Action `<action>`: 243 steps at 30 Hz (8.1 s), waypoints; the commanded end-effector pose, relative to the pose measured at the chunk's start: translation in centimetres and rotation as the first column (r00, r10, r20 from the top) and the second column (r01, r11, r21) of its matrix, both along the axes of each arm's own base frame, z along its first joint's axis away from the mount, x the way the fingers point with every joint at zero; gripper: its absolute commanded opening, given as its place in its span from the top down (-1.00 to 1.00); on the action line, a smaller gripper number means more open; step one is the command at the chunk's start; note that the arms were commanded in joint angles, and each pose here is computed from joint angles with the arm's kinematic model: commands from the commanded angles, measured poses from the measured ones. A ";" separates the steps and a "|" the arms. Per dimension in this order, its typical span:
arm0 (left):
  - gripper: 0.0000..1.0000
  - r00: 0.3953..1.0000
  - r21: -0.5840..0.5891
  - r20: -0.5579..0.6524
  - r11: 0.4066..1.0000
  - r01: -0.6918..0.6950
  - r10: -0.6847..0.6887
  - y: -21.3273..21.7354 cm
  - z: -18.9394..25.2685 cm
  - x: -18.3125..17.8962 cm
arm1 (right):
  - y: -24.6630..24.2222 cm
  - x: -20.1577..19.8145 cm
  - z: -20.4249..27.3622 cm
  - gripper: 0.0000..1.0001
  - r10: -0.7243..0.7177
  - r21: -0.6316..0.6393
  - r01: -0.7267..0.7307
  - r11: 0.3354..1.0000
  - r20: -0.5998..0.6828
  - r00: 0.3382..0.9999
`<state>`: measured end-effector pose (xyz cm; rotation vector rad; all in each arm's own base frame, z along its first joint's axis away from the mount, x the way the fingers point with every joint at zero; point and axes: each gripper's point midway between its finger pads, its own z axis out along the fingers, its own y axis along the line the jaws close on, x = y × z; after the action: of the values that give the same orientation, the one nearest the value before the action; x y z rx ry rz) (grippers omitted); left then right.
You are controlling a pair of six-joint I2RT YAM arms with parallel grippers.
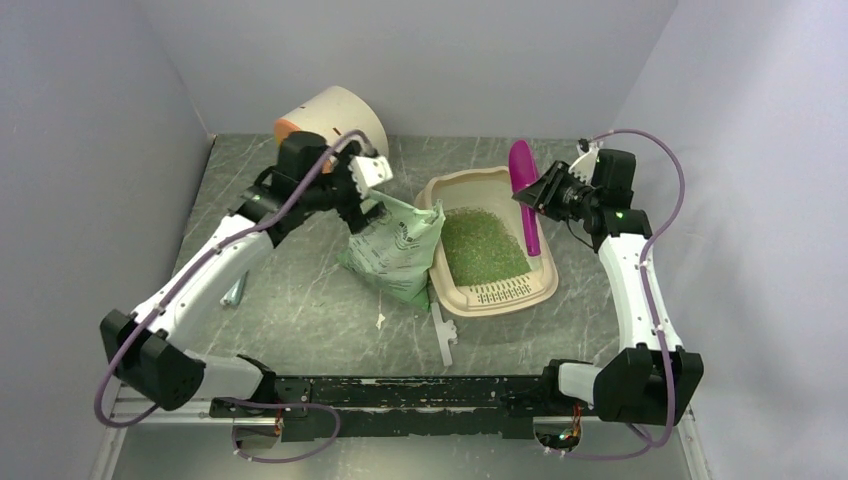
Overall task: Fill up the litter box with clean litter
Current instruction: 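Adjust the cat litter bag at the center of the board, then scoop the cat litter from the cat litter bag.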
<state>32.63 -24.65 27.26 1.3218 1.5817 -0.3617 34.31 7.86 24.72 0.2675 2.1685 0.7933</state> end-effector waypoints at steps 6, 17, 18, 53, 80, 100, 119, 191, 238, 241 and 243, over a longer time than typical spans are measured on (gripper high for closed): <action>-0.95 0.991 -0.439 -0.103 0.890 -0.127 0.091 0.5 9.7 -2.3 | 8.9 -3.7 8.5 0.44 0.393 0.018 -0.416 0.909 0.299 0.870; -0.94 0.944 -0.594 -0.267 0.805 -0.003 -0.193 -2.1 12.2 -7.9 | 15.2 -8.8 7.9 0.46 0.642 0.018 -0.665 0.746 0.242 0.727; -0.94 0.934 -0.599 -0.270 0.800 0.026 -0.232 -2.2 12.4 -8.7 | 15.5 -9.4 7.7 0.46 0.660 0.031 -0.684 0.729 0.235 0.714; 0.91 0.867 -0.422 -0.367 0.891 0.168 -0.338 -4.1 4.6 -12.4 | 20.3 -15.5 4.2 0.12 0.813 -0.070 -0.819 0.570 0.196 0.549; 0.91 0.825 -0.725 -0.536 0.598 -0.342 -0.178 0.8 9.6 -6.3 | 13.7 -9.1 11.1 -1.00 0.369 0.207 -0.470 0.858 0.388 0.845; 0.90 0.760 -0.765 -0.568 0.544 -0.345 -0.315 0.7 7.9 -9.0 | 16.7 -13.4 9.5 -0.40 0.579 0.474 -0.682 0.558 0.366 0.728; 0.90 0.764 -0.760 -0.567 0.553 -0.340 -0.309 0.7 7.1 -9.0 | 19.2 -13.4 9.8 0.07 0.587 0.472 -0.684 0.556 0.360 0.725; -0.81 0.873 0.067 -0.106 0.873 0.484 -0.476 -2.2 -0.3 -0.1 | 2.2 -9.6 12.8 1.00 -0.159 -0.092 0.200 0.976 0.335 0.929; 0.90 0.957 0.020 -0.217 0.980 0.200 -0.191 0.7 0.8 -8.8 | 11.8 -14.6 14.7 1.00 0.435 0.028 -0.440 0.898 0.105 0.894; 0.91 0.946 0.067 -0.286 0.982 0.176 -0.150 1.6 -0.8 -10.1 | 12.1 -14.9 14.2 1.00 0.476 0.027 -0.478 0.878 0.053 0.878; 0.90 0.950 0.077 -0.292 0.987 0.139 -0.111 2.3 -1.3 -10.5 | 11.9 -15.1 14.2 1.00 0.484 0.013 -0.484 0.875 0.035 0.875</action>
<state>21.47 -21.30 21.41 1.6376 1.9197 -0.6246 21.09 19.60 38.73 -0.2089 2.1724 1.0413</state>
